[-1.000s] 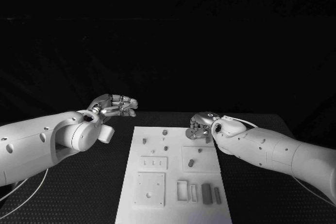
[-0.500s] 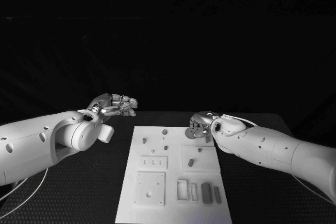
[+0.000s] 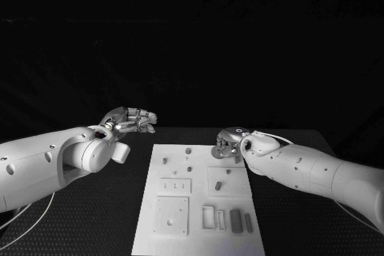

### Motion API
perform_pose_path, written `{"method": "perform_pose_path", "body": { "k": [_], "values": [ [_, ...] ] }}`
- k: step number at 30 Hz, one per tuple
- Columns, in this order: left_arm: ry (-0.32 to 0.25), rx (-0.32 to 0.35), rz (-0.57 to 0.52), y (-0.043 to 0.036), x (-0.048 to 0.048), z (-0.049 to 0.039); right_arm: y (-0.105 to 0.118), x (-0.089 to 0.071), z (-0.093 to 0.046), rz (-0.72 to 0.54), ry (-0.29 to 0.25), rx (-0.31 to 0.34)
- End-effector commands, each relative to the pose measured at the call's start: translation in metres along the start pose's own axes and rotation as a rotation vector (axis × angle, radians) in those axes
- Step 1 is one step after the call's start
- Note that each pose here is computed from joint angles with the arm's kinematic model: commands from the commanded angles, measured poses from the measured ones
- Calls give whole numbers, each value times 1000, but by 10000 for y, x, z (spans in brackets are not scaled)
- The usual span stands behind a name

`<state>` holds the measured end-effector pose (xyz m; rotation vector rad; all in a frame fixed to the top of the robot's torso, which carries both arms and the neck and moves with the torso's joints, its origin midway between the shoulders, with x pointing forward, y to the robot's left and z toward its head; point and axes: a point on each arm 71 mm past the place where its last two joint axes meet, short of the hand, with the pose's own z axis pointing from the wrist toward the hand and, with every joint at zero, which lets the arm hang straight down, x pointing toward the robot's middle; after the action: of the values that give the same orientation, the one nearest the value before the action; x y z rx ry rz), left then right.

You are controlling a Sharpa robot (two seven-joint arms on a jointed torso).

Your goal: Assemble the parts on the task board

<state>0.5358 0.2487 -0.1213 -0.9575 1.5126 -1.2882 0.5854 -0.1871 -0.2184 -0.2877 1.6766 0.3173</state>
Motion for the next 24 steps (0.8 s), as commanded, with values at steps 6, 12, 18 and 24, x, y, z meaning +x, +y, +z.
{"method": "perform_pose_path", "body": {
  "k": [6,12,18,24],
  "values": [
    [10,13,1,-17,12,3,33,226,-26,-23,112,-6],
    [11,14,1,-18,19,6,38,263,-25,-21,140,-11],
    [10,12,1,-17,12,3,33,302,-33,-10,187,-18],
    [10,12,1,-17,12,3,19,321,-39,-1,215,-17]
  ]
}}
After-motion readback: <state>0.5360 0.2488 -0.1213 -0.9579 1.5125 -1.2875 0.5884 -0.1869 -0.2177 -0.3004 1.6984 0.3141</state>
